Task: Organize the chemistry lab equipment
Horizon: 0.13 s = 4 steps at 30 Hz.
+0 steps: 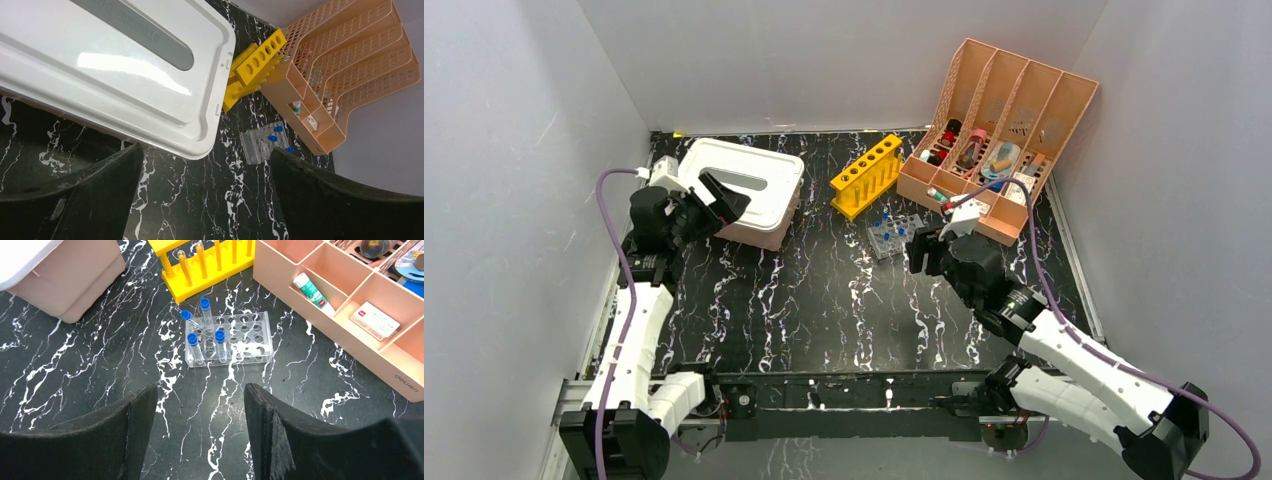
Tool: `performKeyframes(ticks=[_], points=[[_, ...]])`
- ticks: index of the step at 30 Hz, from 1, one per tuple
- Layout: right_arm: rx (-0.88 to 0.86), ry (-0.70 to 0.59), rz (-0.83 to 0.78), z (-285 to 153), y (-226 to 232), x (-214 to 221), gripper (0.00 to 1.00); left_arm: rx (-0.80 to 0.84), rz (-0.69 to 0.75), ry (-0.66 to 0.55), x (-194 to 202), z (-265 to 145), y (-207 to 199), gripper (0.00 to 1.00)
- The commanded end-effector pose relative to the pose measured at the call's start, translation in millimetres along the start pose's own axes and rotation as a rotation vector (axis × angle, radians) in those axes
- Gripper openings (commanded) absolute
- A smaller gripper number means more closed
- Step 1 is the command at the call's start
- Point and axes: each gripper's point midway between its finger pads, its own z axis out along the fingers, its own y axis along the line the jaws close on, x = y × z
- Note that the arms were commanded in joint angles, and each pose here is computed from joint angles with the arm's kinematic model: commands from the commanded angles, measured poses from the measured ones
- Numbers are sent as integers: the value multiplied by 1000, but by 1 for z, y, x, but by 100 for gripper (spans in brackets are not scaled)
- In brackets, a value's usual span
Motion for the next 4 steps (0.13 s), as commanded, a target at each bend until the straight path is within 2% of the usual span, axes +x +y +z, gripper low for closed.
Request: performKeyframes(ticks=[1,4], points=[[10,-47,36,2,3,-20,74,10,21,18,0,-2,-5,98],[-6,-39,40,2,6,-20,74,4,29,14,-1,-4,-4,98]])
